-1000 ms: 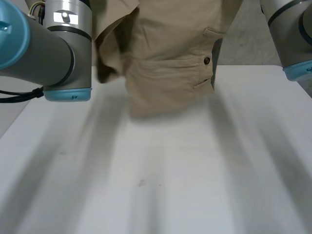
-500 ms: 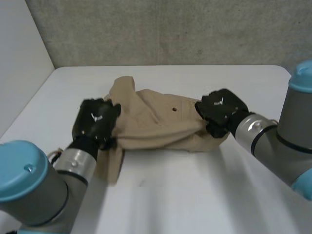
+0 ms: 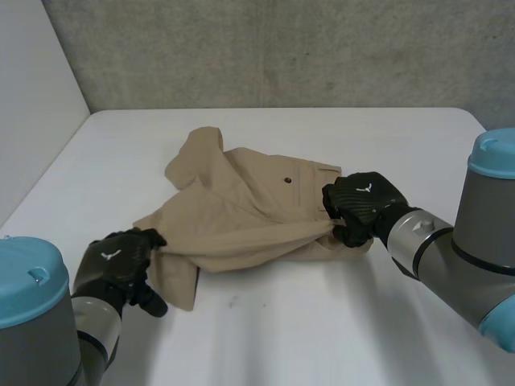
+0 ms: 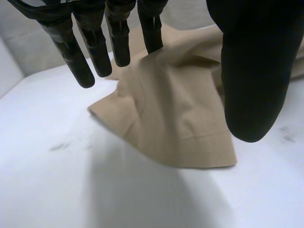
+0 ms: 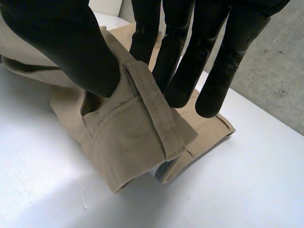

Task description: Fold the shorts.

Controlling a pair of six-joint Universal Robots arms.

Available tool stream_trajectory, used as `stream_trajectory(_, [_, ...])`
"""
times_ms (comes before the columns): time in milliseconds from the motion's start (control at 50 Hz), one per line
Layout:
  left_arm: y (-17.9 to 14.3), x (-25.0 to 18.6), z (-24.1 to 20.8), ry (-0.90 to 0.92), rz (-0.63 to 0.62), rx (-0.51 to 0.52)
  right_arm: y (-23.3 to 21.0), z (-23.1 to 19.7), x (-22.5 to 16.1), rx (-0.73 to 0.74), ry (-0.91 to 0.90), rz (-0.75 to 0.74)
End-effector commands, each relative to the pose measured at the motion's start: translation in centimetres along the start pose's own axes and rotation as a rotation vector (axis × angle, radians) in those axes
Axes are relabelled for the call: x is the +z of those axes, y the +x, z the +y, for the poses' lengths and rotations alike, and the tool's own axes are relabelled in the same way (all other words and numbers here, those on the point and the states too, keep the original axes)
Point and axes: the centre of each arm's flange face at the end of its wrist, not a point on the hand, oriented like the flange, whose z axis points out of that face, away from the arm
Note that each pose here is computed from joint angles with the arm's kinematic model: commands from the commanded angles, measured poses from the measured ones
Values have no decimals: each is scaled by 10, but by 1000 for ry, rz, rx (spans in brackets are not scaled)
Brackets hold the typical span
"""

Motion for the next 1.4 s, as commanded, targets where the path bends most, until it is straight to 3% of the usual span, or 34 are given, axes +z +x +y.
stream_trajectory(20, [-17,12,1,-11,-96,-76,-1,0,1,-11,15,3])
stream_trajectory(320, [-11,21,9,-85,-30,-181,1,-2,2,-17,42,28])
stream_trajectory(820, [35,77,24,-129,34,-191,3,-4,0,-19,51,35])
stream_trajectory(960, [35,86,23,-108,-3,-190,6,-4,1,-18,52,44])
stream_trajectory(1000, [30,88,14,-73,-52,-187,8,-7,0,-21,59,51])
stream_trajectory(1120, [23,63,-29,38,-36,-191,13,-25,-6,-56,101,71])
stream_trajectory(1240, [-2,22,-90,205,-29,-24,17,-56,-28,-152,142,92])
stream_trajectory(1300, [-18,-21,-138,403,-38,79,21,-88,-51,-224,203,126])
stream_trajectory(1360, [-23,-52,-167,545,-33,110,23,-105,-61,-240,250,144])
stream_trajectory(1400, [-28,-84,-196,691,-23,116,27,-144,-88,-263,373,192])
